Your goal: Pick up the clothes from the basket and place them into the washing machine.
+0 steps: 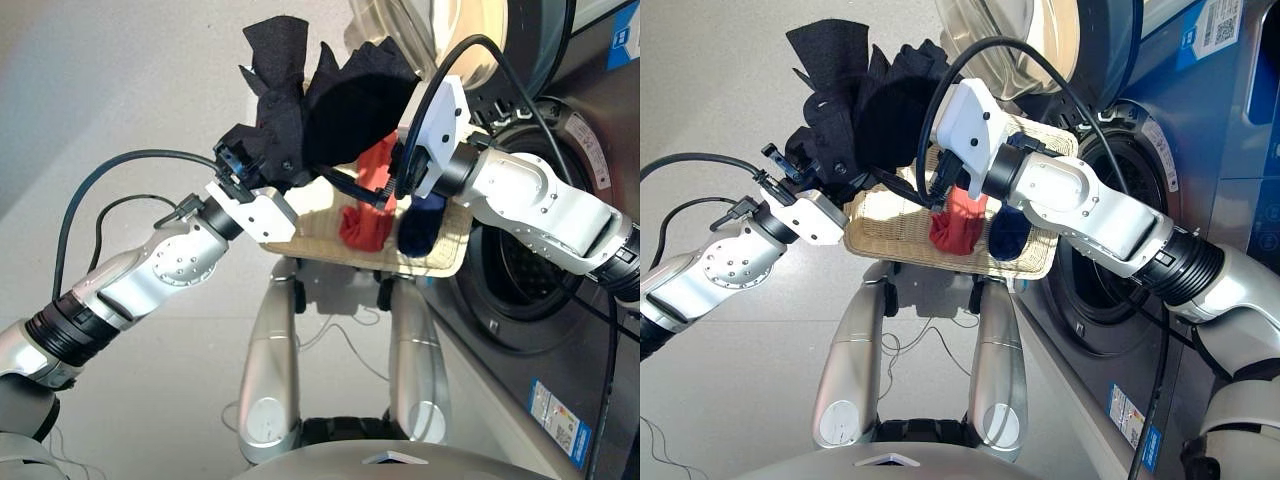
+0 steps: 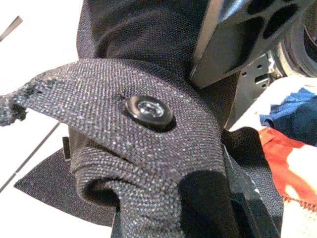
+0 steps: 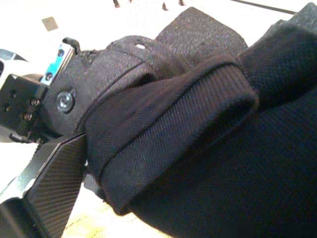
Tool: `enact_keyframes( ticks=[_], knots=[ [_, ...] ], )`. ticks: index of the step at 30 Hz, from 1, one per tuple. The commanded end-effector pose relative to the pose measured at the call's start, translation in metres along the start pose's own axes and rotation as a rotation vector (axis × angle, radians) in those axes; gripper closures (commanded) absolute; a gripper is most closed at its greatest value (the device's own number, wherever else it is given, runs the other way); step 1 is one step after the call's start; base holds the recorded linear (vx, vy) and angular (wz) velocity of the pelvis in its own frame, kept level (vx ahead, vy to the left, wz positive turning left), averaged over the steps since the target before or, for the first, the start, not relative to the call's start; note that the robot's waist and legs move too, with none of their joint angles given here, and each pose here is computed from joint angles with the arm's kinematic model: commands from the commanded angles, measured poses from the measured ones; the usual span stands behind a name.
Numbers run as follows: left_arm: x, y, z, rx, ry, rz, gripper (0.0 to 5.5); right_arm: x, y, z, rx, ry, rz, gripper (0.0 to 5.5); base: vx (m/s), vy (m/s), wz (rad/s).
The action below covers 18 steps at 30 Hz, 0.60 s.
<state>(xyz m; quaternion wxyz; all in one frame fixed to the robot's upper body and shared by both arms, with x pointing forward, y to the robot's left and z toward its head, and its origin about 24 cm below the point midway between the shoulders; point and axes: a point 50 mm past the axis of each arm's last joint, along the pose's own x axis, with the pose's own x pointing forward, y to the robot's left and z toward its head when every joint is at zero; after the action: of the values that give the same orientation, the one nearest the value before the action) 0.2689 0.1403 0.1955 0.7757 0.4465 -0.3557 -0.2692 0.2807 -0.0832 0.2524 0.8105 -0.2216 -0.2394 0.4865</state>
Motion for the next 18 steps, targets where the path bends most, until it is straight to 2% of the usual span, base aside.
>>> enact_keyframes(
  ticks=[1, 10, 18],
  knots=[
    [0.01, 0.004, 0.038, -0.002, -0.221, 0.028, 5.5, -0.008, 0.0, 0.051, -0.116, -0.163, 0.056, 0.0, 0.0, 0.0, 0.0],
    [0.023, -0.002, 0.046, 0.006, -0.279, -0.003, 5.5, 0.016, 0.017, 0.048, -0.028, -0.203, 0.13, 0.0, 0.0, 0.0, 0.0],
    [0.033, -0.004, 0.057, -0.036, -0.337, -0.013, 5.5, 0.036, 0.027, 0.039, 0.045, -0.21, 0.15, 0.0, 0.0, 0.0, 0.0]
  ],
)
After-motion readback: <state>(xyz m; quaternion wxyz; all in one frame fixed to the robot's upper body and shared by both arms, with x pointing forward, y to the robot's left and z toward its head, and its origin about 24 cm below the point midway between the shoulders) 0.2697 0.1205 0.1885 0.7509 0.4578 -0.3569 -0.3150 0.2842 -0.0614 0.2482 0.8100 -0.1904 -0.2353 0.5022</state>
